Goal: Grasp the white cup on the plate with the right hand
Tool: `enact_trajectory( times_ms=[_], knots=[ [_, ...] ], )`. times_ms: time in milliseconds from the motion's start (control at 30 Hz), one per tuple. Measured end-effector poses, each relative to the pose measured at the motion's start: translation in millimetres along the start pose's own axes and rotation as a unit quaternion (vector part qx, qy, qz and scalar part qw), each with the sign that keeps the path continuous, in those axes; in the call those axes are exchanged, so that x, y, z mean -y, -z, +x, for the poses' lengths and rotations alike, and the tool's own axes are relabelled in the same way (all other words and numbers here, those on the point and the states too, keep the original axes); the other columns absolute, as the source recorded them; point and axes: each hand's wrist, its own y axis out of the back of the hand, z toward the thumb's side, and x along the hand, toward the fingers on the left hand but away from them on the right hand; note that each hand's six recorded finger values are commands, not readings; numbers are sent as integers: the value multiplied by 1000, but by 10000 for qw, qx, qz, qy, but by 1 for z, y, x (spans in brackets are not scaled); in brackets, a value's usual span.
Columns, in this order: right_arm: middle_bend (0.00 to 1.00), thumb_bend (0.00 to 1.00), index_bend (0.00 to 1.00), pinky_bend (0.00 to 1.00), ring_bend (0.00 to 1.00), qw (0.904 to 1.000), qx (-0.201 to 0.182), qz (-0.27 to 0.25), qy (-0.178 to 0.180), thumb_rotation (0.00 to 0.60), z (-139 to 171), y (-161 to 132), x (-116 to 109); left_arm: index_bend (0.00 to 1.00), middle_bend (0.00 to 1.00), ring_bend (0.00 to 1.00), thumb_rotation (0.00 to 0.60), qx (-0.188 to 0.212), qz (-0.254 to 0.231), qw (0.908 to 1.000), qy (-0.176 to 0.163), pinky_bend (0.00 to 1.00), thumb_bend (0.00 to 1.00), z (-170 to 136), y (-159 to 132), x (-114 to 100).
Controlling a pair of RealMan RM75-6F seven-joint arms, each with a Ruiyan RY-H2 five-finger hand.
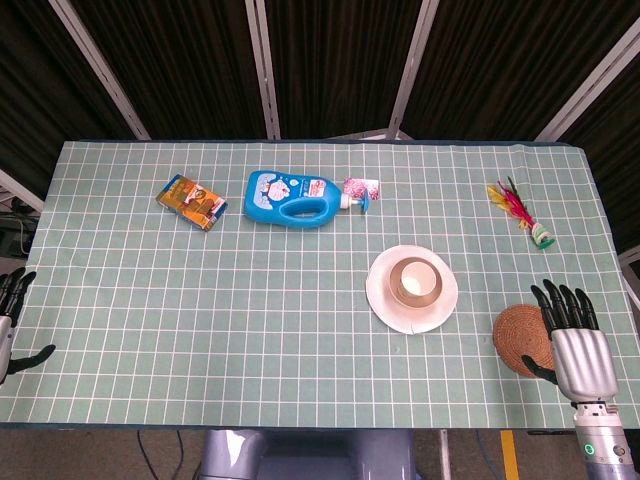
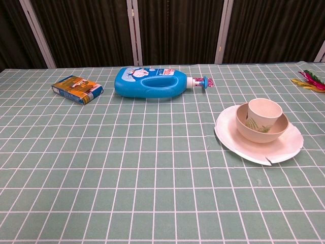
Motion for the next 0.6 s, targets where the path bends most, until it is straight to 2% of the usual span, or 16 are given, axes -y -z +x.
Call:
enact_trajectory(
  times_ms=[533,600],
  knots=[
    [0,0,1,0,0,9999,-105,-41,-16,600,-3,-9,4,0,0,0,600,-54,-68,10000,-8,0,0,2,4,-1],
    [0,0,45,0,0,9998,-178,-66,45,600,-5,-14,3,0,0,0,600,-62,-77,10000,-14,0,0,2,5,-2]
  ],
)
